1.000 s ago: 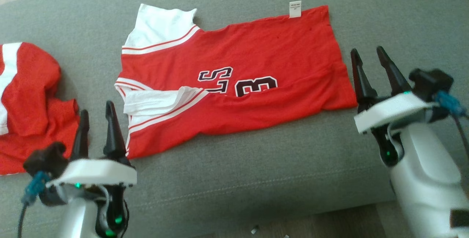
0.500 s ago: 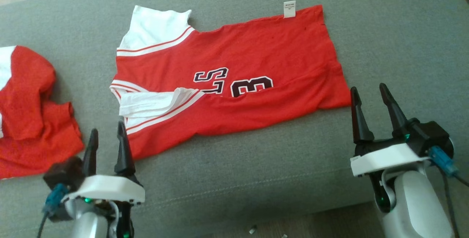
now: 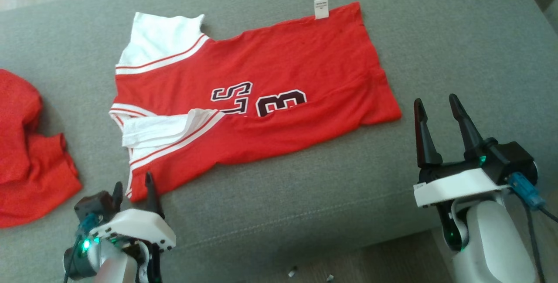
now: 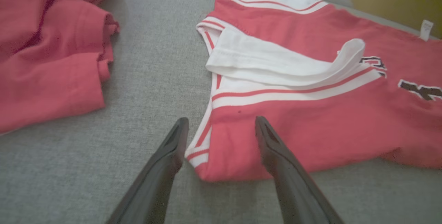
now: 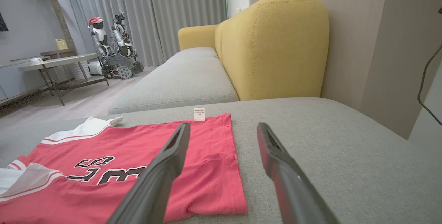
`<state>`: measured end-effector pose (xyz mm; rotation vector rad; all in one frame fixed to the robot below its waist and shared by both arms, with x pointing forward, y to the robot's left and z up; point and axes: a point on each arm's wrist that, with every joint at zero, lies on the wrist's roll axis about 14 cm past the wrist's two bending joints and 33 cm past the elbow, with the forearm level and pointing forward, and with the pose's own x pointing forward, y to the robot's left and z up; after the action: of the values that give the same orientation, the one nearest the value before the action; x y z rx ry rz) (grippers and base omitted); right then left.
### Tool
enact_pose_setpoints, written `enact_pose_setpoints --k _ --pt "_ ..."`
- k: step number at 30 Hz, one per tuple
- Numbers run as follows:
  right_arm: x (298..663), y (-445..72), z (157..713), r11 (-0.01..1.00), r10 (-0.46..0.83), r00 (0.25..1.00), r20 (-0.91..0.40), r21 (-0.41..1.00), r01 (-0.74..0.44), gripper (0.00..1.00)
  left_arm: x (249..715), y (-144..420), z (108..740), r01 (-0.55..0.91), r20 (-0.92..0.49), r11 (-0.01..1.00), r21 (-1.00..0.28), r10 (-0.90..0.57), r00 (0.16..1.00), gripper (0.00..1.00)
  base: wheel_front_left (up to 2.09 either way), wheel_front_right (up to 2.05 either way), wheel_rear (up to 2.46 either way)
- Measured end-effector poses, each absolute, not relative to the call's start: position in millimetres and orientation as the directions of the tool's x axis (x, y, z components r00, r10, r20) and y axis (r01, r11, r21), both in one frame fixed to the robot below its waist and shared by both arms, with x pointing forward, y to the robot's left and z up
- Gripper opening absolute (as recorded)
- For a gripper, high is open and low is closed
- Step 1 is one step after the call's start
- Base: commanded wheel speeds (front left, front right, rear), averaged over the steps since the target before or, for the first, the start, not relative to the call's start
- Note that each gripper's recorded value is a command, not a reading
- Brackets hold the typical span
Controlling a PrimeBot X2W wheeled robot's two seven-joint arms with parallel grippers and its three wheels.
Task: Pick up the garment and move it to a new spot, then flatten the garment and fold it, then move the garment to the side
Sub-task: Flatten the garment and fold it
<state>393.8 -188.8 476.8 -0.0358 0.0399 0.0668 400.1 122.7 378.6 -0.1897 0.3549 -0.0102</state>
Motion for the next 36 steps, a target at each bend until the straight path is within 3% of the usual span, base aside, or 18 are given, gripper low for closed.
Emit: enact_pose_setpoints --k 12,13,14,15,21,30,36 --pt "389.3 -200.6 470.4 0.999 0.029 0.998 -0.063 -0.035 -0.031 1.00 414.3 116.9 349.3 -0.016 -0.444 0.995 -0.096 -0.029 0.895 1.00 0.00 0.00 0.00" --pt "389.3 -201.6 470.2 0.999 0.025 0.998 -0.063 -0.034 -0.028 1.00 414.8 115.2 349.0 -0.006 -0.444 0.995 -0.100 -0.039 0.895 0.86 0.00 0.00 0.00" --pt "389.4 -202.6 469.9 0.999 0.022 0.998 -0.064 -0.033 -0.024 1.00 415.5 114.4 348.8 0.001 -0.443 0.995 -0.102 -0.047 0.895 0.32 0.00 0.00 0.00" --pt "389.5 -203.7 468.8 0.999 0.018 0.997 -0.068 -0.031 -0.020 1.00 416.7 113.9 349.3 0.008 -0.442 0.994 -0.105 -0.054 0.895 0.00 0.00 0.00 0.00" --pt "387.5 -210.5 440.7 0.999 -0.014 0.983 -0.186 0.032 0.020 1.00 420.5 115.8 357.7 0.012 -0.418 0.993 -0.116 -0.059 0.906 0.00 0.00 0.00 0.00" --pt "406.1 -215.5 401.2 0.952 -0.041 0.929 -0.367 0.269 0.148 1.00 428.0 126.0 403.7 0.035 -0.254 0.994 -0.107 -0.061 0.965 0.00 0.00 0.00 0.00" --pt "417.3 -212.1 383.2 0.929 -0.035 0.897 -0.442 0.317 0.193 1.00 422.4 127.7 408.2 0.049 -0.234 0.994 -0.098 -0.071 0.970 0.00 0.00 0.00 0.00"
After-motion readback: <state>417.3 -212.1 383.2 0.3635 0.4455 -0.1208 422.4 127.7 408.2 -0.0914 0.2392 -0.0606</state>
